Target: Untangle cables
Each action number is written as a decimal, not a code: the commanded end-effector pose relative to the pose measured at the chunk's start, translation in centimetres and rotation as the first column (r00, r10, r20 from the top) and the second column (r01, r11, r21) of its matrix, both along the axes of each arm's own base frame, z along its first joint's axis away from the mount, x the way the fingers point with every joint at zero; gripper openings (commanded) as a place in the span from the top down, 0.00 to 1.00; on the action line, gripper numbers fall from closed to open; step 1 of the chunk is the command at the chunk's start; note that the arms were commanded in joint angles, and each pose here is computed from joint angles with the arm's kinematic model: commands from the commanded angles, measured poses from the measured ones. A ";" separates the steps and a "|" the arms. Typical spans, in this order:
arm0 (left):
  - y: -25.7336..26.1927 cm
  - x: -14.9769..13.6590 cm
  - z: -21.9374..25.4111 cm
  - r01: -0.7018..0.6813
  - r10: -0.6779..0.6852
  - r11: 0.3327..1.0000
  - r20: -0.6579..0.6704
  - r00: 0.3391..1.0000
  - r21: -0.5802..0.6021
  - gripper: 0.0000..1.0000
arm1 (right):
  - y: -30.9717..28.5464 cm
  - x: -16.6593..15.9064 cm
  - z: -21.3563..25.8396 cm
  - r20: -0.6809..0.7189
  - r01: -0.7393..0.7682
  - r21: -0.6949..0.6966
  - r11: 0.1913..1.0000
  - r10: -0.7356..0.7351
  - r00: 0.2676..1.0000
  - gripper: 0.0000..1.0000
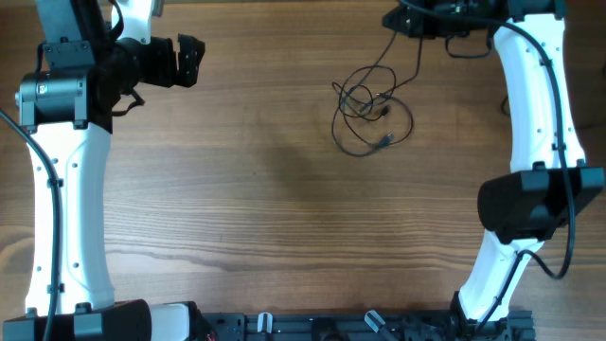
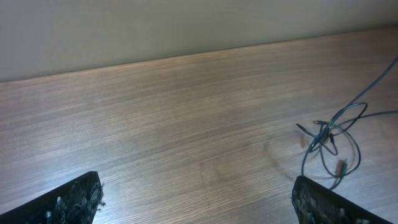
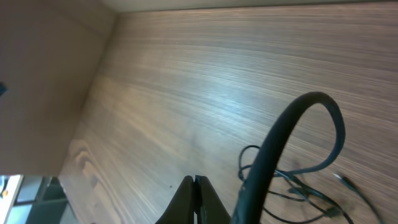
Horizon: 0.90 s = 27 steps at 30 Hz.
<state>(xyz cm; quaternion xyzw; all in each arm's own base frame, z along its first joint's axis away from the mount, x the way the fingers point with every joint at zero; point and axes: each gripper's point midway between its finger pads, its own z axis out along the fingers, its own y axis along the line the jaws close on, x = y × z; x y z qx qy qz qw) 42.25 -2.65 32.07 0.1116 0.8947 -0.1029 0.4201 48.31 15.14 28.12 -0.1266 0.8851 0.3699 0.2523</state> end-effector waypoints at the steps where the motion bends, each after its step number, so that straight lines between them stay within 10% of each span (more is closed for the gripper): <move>1: -0.8 -0.6 0.7 0.053 -0.052 0.998 0.022 0.998 -0.015 0.00 | 2.8 -3.2 5.5 0.108 -0.080 0.046 0.996 0.075 0.991 0.95; 27: -9.5 0.3 -5.9 0.370 -0.400 0.903 -0.114 0.909 -0.218 0.00 | 5.7 -10.6 19.6 0.433 -0.236 0.188 0.953 0.135 0.891 0.95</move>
